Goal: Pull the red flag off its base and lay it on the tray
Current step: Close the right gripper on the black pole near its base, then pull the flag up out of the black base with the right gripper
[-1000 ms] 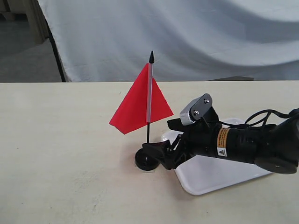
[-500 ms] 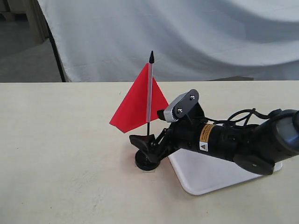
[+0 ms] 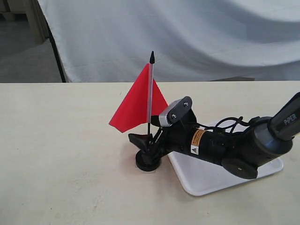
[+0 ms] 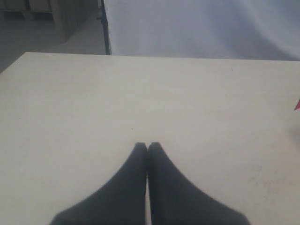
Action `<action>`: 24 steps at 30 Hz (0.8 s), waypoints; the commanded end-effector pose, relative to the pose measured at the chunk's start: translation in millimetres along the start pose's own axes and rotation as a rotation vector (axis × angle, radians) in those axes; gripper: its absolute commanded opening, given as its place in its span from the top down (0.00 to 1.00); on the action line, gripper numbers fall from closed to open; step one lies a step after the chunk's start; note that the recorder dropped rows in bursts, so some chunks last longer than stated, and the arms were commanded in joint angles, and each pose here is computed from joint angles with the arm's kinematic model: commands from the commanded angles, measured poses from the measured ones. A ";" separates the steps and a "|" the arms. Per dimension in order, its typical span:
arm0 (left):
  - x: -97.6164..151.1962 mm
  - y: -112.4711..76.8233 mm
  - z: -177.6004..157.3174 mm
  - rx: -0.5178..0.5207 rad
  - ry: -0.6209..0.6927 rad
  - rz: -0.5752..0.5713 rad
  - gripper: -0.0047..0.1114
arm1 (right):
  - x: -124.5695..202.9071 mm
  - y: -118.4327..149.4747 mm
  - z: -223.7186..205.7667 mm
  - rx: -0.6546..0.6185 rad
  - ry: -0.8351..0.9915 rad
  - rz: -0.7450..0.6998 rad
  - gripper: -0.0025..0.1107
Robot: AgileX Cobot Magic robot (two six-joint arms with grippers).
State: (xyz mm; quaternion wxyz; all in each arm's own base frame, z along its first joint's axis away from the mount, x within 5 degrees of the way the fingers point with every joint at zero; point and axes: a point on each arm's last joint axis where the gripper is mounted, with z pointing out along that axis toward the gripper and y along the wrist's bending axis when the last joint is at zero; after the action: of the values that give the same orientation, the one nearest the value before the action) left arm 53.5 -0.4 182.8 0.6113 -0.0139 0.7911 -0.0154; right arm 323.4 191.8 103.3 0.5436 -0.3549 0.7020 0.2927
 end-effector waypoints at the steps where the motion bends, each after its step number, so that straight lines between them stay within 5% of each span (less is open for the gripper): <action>1: 0.4 -0.5 0.1 0.009 0.000 0.004 0.96 | -8.8 1.6 0.4 -0.022 -0.087 -0.038 0.98; 8: 0.4 -0.5 0.1 0.009 0.000 0.004 0.96 | -27.6 6.5 -8.7 -0.053 -0.236 0.020 0.94; 13: 0.4 -0.5 0.1 0.009 0.000 0.004 0.96 | -61.4 5.3 -37.8 0.054 -0.330 0.102 0.95; 17: 0.4 -0.5 0.1 0.009 0.000 0.004 0.96 | -78.9 -11.6 -77.2 0.159 -0.407 0.370 0.97; 24: 0.4 -0.5 0.1 0.009 0.000 0.004 0.96 | -50.7 -42.0 -133.0 0.474 -0.178 0.737 0.97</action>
State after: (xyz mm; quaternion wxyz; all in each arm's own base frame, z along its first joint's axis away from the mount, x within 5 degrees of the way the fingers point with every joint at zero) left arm 53.5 -0.4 182.6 0.6107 -0.0139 0.7916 -0.0154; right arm 298.9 88.5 196.0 0.5735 0.0172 0.7396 0.3519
